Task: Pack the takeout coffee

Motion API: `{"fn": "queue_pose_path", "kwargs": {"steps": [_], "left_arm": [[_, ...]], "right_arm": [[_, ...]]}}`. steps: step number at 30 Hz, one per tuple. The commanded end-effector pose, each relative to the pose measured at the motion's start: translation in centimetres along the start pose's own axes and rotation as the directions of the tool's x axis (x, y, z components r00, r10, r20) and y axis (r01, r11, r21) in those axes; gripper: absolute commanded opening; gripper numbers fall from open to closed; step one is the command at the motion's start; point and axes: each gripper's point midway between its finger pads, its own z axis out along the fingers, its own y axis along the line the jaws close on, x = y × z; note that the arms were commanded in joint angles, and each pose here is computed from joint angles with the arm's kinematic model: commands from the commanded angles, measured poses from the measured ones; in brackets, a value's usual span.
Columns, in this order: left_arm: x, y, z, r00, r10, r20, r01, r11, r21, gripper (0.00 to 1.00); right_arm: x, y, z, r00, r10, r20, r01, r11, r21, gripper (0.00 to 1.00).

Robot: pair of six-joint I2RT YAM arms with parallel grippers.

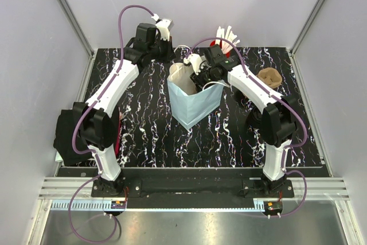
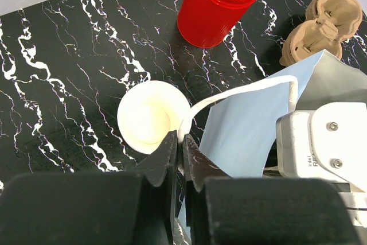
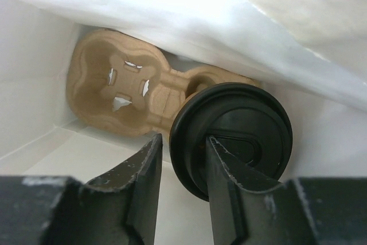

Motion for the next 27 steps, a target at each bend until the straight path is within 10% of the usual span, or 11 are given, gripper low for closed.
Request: {"fn": "queue_pose_path", "kwargs": {"steps": [1,27], "left_arm": [[-2.5,-0.4,-0.4,0.997,0.015,0.070,-0.016,1.000,0.016,0.08],[-2.5,-0.5,-0.3,0.997,0.017,0.070,-0.018,1.000,0.023,0.11]], "right_arm": [[1.1,0.8,0.8,0.999,0.001,-0.037,-0.002,1.000,-0.030,0.42],[-2.4,1.4,-4.2,0.996,-0.031,0.078,0.031,1.000,0.000,0.84]]}}
